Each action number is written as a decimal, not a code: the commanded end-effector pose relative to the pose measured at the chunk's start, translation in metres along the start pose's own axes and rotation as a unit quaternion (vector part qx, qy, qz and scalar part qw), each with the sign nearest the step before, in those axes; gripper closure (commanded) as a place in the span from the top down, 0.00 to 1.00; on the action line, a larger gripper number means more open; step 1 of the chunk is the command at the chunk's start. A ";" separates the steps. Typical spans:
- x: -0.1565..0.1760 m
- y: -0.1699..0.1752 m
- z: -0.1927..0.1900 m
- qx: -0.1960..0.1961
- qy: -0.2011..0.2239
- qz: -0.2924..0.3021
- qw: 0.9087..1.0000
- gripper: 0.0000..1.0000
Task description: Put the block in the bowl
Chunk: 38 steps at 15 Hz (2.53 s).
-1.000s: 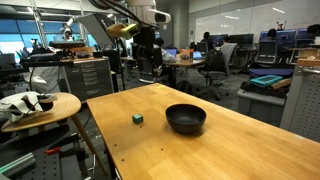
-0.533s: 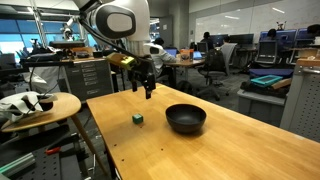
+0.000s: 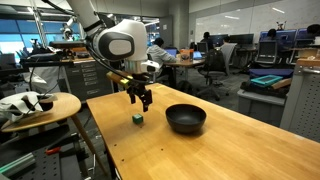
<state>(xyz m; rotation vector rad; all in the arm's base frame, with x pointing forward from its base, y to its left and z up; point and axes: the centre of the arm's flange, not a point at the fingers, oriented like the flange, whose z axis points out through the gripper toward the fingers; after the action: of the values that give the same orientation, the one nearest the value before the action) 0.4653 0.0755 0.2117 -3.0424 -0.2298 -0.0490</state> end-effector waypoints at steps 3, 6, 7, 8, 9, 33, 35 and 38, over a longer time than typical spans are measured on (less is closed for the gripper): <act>0.002 -0.011 0.032 0.007 0.004 0.014 1.000 1.00; -0.002 -0.020 0.049 0.008 -0.006 0.012 1.000 1.00; -0.002 -0.022 0.054 0.007 -0.008 0.012 1.000 1.00; -0.002 -0.023 0.059 0.006 -0.007 0.012 1.000 1.00; -0.002 -0.023 0.064 0.005 -0.008 0.013 1.000 1.00; 0.025 0.006 0.015 -0.033 0.047 0.015 0.998 0.22; 0.034 0.012 -0.008 -0.036 0.066 0.015 0.997 0.22; 0.049 0.016 -0.044 -0.026 0.086 0.019 0.996 0.22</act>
<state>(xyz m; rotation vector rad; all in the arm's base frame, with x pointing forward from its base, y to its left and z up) 0.5046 0.0665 0.2142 -3.0827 -0.1723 -0.2772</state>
